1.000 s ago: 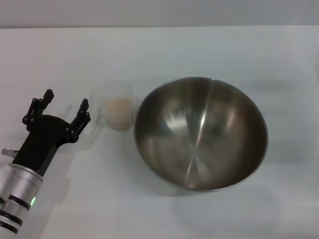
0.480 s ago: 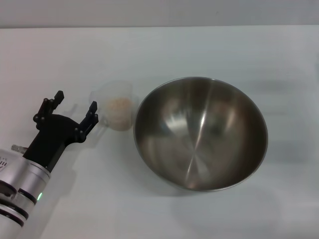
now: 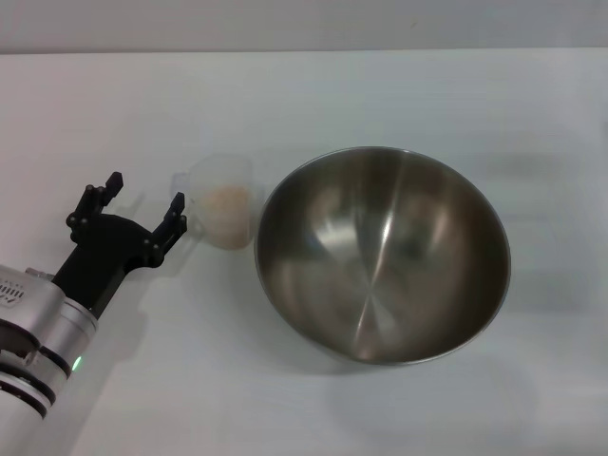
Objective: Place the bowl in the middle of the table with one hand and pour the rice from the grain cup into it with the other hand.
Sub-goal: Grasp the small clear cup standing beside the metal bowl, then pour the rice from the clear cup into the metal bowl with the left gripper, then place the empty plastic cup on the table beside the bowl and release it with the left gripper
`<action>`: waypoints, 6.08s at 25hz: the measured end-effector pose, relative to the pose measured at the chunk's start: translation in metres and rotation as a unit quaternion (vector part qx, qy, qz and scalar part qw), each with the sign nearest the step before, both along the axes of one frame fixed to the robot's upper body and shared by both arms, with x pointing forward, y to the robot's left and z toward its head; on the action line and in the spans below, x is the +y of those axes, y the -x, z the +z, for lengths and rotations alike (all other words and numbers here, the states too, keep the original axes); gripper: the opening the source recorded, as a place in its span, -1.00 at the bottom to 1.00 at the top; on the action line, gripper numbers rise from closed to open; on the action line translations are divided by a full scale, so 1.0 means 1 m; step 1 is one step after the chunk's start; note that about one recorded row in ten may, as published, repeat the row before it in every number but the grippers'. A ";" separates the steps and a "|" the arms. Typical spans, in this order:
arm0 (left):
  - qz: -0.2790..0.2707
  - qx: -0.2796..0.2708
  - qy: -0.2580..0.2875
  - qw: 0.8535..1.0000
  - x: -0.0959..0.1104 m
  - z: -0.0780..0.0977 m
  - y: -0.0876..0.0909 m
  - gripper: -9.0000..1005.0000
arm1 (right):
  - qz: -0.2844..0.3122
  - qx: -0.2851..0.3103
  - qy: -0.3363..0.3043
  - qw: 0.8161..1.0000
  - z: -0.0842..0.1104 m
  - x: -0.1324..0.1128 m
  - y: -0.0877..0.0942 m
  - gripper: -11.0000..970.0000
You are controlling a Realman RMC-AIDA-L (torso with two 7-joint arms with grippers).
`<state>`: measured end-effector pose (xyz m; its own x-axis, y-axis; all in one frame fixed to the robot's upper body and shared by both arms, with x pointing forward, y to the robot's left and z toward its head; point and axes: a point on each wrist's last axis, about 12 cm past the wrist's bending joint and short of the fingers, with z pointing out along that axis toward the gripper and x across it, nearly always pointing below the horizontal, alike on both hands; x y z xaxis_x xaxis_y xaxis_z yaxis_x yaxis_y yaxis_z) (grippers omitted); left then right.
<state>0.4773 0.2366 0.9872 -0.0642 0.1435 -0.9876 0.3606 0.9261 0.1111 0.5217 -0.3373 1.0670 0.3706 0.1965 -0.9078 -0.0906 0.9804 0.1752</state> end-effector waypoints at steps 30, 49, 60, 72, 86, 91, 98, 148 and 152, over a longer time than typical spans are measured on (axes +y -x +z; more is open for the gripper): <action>0.020 0.018 0.011 1.000 -0.005 0.004 -0.021 0.37 | 0.008 -0.001 0.002 1.000 0.006 0.003 -0.012 0.09; 0.015 0.010 0.028 0.999 -0.014 0.010 -0.025 -0.95 | 0.009 -0.002 0.004 1.000 0.006 0.002 -0.013 0.09; -0.027 -0.227 -0.110 0.967 -0.026 0.051 -0.025 -0.95 | 0.006 -0.009 0.010 1.000 0.009 0.000 -0.013 0.09; -0.110 -0.426 -0.390 0.809 -0.057 0.060 -0.017 -0.95 | -0.006 -0.017 0.017 1.000 0.012 -0.002 -0.015 0.09; -0.124 -0.552 -0.558 0.607 -0.073 0.057 -0.002 -0.95 | -0.020 -0.013 0.013 1.000 0.011 -0.006 -0.014 0.09; -0.116 -0.577 -0.599 0.543 -0.077 0.055 0.001 -0.95 | -0.021 -0.012 0.013 1.000 0.011 -0.007 -0.014 0.09; -0.108 -0.616 -0.642 0.443 -0.081 0.051 0.009 -0.95 | -0.025 -0.007 0.012 1.000 0.010 -0.008 -0.015 0.09; 0.057 -0.060 -0.040 0.996 -0.024 0.033 -0.050 -0.95 | -0.008 -0.018 -0.011 1.000 0.014 0.007 -0.022 0.09; 0.071 -0.030 -0.024 0.997 -0.020 0.029 -0.052 -0.95 | -0.006 -0.023 -0.013 1.000 0.015 0.008 -0.021 0.09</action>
